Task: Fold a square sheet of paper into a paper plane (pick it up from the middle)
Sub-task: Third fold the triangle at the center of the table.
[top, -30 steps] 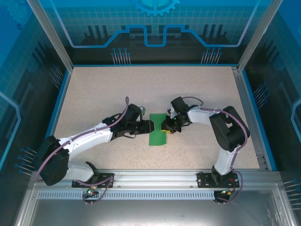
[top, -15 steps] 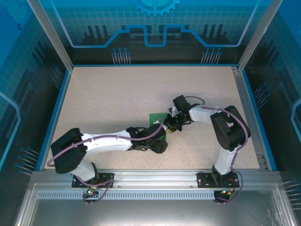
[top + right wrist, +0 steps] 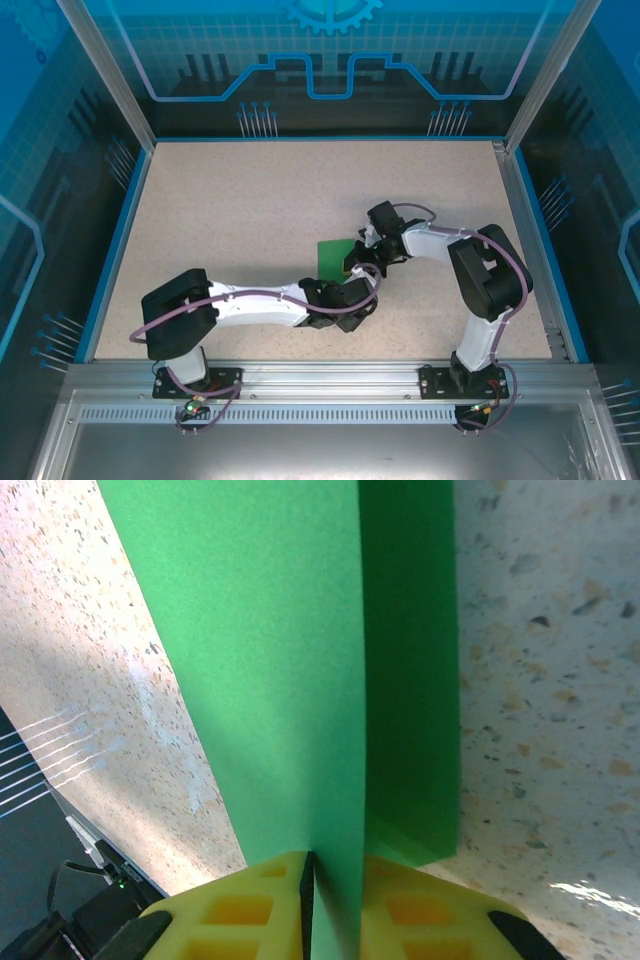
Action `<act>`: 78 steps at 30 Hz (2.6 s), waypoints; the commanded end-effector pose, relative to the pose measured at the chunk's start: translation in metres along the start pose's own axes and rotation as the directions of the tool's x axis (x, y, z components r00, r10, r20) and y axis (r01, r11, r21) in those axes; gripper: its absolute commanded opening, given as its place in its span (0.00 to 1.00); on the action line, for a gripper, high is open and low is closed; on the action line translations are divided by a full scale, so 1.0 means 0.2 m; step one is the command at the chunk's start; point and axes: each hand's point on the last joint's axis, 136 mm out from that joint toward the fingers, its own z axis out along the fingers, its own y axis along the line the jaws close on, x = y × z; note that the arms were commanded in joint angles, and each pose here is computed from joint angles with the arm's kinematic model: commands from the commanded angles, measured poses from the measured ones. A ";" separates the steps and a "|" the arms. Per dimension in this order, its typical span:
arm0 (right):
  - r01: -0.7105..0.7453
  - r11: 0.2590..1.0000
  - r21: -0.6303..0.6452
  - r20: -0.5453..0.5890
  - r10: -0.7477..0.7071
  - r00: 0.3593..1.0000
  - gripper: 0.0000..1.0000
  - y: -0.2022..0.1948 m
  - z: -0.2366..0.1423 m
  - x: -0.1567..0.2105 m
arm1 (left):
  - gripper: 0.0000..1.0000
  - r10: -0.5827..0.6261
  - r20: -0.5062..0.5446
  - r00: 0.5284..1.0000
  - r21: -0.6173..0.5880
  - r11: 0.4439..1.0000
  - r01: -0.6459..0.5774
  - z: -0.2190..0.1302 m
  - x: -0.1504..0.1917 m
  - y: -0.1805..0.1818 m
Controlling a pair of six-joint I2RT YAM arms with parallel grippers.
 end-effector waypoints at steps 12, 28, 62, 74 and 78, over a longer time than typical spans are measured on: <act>-0.022 1.000 -0.010 -0.016 0.022 1.000 0.19 -0.01 -0.02 0.00 | 0.51 0.057 -0.008 0.998 -0.137 0.989 -0.058 0.04 -0.02 0.09; -0.025 1.000 -0.005 0.007 0.025 1.000 0.22 -0.02 -0.05 -0.02 | 0.00 0.022 0.005 1.000 -0.092 0.996 -0.021 0.00 -0.04 0.08; 0.119 0.987 0.105 0.027 -0.122 0.992 0.08 0.00 0.04 -0.22 | 0.00 -0.411 -0.225 0.883 0.414 0.780 0.468 0.00 0.00 0.25; 0.197 0.935 0.296 -0.055 -0.190 0.980 0.08 -0.19 0.12 -0.18 | 0.00 -0.435 -0.249 0.865 0.386 0.775 0.501 0.04 0.00 0.32; 0.207 0.931 0.301 -0.059 -0.198 0.978 0.08 -0.19 0.11 -0.17 | 0.00 -0.441 -0.250 0.862 0.370 0.780 0.506 0.06 -0.01 0.35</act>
